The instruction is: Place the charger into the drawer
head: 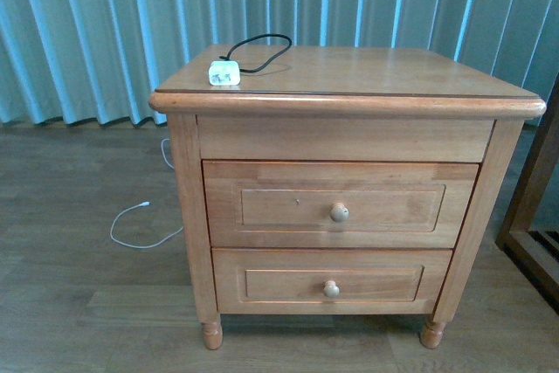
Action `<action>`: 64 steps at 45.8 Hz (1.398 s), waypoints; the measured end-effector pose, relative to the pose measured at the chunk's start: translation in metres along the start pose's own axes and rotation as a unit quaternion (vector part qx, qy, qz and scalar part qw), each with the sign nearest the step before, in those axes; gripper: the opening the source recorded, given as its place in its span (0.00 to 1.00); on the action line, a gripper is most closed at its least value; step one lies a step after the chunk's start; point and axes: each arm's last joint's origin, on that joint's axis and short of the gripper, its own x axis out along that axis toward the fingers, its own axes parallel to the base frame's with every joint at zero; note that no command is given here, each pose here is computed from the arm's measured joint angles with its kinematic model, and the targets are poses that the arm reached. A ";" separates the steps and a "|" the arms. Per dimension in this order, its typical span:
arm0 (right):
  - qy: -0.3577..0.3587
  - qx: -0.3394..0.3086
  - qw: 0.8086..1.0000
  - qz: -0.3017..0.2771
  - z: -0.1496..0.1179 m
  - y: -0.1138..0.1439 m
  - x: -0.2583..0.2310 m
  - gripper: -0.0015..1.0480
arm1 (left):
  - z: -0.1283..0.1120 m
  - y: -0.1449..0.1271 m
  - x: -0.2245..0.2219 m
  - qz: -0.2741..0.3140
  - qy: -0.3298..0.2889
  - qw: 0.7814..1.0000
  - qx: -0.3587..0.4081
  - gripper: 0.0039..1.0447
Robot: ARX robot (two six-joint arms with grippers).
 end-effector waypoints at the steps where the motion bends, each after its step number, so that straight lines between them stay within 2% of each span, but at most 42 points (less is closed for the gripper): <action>1: 0.000 0.000 1.000 0.000 0.000 0.000 0.000 0.92 | 0.000 0.000 0.000 0.000 0.000 1.000 0.000 0.68; 9: 0.000 0.000 1.000 0.000 0.000 0.000 0.000 0.92 | 0.000 0.000 0.000 0.000 0.000 1.000 0.001 0.96; 13: 0.000 0.000 1.000 0.000 0.000 0.000 0.000 0.92 | 0.000 0.000 0.000 0.000 0.000 1.000 0.001 0.94; 30: 0.000 0.000 1.000 0.000 0.000 0.000 0.000 0.92 | 0.000 0.000 0.000 0.000 0.000 1.000 0.001 0.94; 35: 0.057 -0.020 0.996 0.072 -0.005 0.003 0.004 0.92 | 0.000 0.000 0.000 0.000 0.000 1.000 0.001 0.94; 40: 0.079 -0.025 0.993 0.087 0.002 0.009 0.015 0.92 | 0.000 0.000 0.000 0.000 0.000 1.000 0.001 0.94; 46: 0.086 -0.034 0.990 0.104 0.013 0.023 0.043 0.92 | 0.000 0.000 0.000 0.000 0.000 1.000 0.001 0.94; 54: 0.098 -0.054 0.987 0.114 0.012 0.044 0.093 0.92 | 0.000 0.000 0.000 0.000 0.000 1.000 0.001 0.94; 64: 0.135 -0.095 0.979 0.124 -0.014 0.081 0.167 0.92 | 0.000 0.000 0.000 0.000 0.000 1.000 0.001 0.94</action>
